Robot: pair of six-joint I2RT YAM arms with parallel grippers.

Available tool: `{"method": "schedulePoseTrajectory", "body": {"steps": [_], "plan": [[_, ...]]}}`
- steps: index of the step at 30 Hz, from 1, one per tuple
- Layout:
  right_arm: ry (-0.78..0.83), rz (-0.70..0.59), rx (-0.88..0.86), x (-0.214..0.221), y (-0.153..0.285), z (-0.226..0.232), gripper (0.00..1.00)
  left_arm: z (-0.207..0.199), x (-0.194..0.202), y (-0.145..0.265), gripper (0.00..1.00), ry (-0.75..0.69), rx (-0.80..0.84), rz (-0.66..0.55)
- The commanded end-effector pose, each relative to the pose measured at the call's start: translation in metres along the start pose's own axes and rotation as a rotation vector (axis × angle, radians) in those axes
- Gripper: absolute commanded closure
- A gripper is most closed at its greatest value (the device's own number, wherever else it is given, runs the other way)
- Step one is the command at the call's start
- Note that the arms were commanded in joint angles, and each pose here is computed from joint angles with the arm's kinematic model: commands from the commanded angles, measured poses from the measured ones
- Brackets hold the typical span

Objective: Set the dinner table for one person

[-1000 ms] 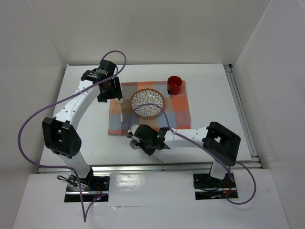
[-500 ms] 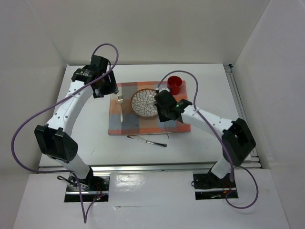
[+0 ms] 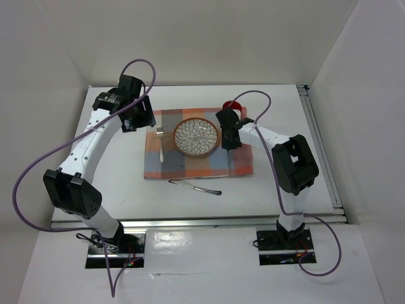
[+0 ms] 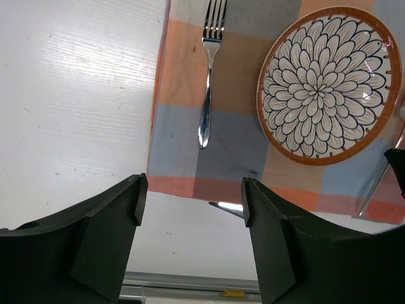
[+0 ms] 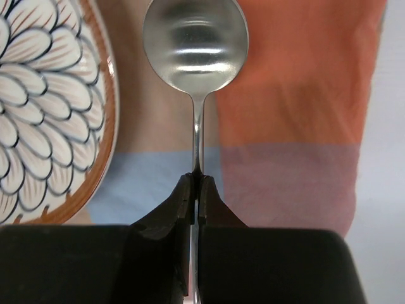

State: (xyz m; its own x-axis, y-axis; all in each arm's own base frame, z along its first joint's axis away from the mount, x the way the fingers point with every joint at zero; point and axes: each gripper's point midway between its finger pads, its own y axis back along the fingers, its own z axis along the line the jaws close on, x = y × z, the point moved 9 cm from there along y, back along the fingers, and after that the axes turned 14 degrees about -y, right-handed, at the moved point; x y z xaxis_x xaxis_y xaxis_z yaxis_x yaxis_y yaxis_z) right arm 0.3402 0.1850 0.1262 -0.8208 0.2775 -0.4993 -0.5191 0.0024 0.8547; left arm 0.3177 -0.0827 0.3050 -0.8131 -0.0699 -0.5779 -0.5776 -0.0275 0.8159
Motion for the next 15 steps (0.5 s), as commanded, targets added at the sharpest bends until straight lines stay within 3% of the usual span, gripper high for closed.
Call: {"method": "schedulePoseTrajectory", "body": {"steps": [1, 6, 9, 11, 15], "plan": [[-0.02, -0.113, -0.042, -0.031, -0.004, 0.008, 1.0, 0.005, 0.002, 0.014, 0.22, 0.026, -0.002, -0.033], [0.012, -0.103, -0.025, -0.032, -0.012, 0.004, 0.95, 0.004, 0.004, 0.013, 0.22, 0.024, 0.005, -0.022], [0.025, -0.085, -0.039, -0.024, -0.009, -0.001, 0.7, 0.005, 0.004, 0.016, 0.22, 0.026, 0.007, -0.03], [0.019, -0.099, -0.064, -0.026, -0.001, 0.0, 0.42, 0.005, 0.004, 0.016, 0.22, 0.026, 0.007, -0.031], [0.002, -0.114, -0.077, -0.028, 0.018, -0.004, 0.41, 0.005, 0.002, 0.018, 0.22, 0.027, 0.01, -0.039]]}}
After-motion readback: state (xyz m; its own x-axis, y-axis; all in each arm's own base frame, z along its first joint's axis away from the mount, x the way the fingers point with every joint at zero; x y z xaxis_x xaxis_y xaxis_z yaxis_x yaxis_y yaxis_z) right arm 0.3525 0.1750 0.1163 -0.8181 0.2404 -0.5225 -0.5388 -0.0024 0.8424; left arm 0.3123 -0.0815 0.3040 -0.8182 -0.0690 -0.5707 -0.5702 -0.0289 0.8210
